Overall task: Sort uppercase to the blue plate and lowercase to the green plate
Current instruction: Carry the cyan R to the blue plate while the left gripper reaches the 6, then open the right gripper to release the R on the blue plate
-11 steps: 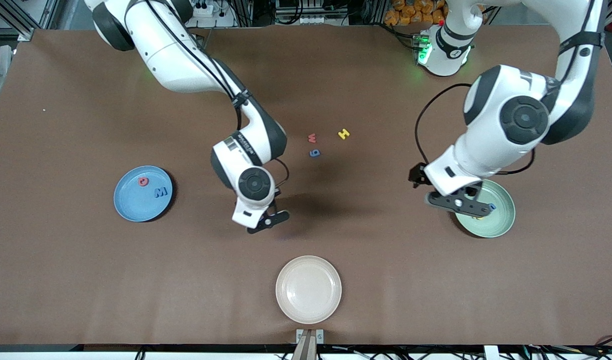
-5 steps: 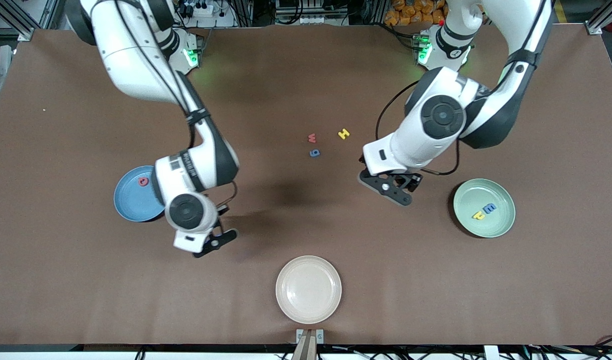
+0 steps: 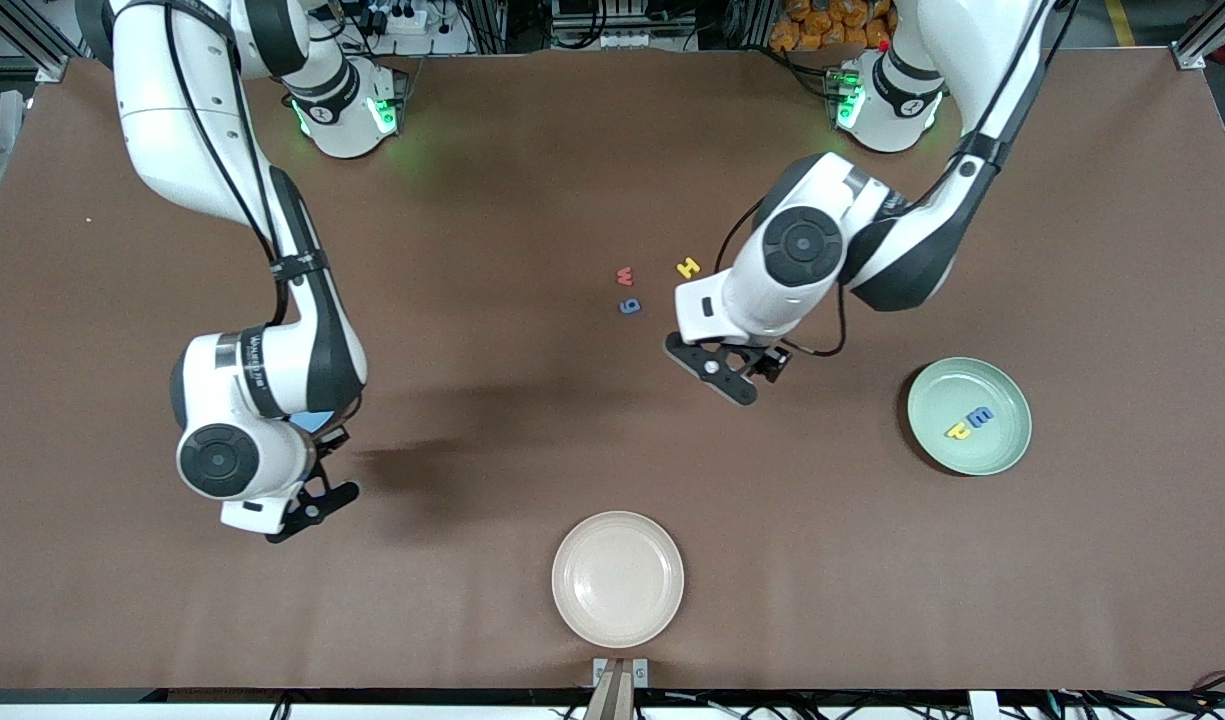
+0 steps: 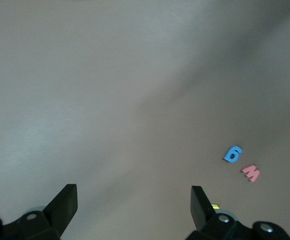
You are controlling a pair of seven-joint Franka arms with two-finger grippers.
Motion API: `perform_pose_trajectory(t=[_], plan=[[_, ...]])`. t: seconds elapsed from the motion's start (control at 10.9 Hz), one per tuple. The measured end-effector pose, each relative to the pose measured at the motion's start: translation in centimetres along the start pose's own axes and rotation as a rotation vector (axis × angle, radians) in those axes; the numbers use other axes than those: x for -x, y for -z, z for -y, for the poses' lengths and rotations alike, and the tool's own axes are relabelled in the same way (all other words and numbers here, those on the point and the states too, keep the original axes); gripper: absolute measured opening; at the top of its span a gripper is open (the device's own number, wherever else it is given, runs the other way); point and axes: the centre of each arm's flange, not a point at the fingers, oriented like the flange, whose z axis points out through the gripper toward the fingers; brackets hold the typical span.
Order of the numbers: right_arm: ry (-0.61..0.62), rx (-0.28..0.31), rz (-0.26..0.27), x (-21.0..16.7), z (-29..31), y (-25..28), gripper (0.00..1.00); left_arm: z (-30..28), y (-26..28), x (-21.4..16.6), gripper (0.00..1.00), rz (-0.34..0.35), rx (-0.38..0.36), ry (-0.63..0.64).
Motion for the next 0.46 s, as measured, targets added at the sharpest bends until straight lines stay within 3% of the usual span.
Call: perform_pose_trajectory(t=[0.18, 0.46], plan=[[-0.008, -0.004, 0.011, 2.1, -1.6, -2.5, 0.29, -3.8, -2.6, -0.5, 1.00, 0.020, 0.011, -0.030], [-0.003, -0.022, -0.028, 6.4, -1.7, -4.8, 0.29, -8.0, -5.8, -0.9, 1.00, 0.035, -0.018, -0.076]])
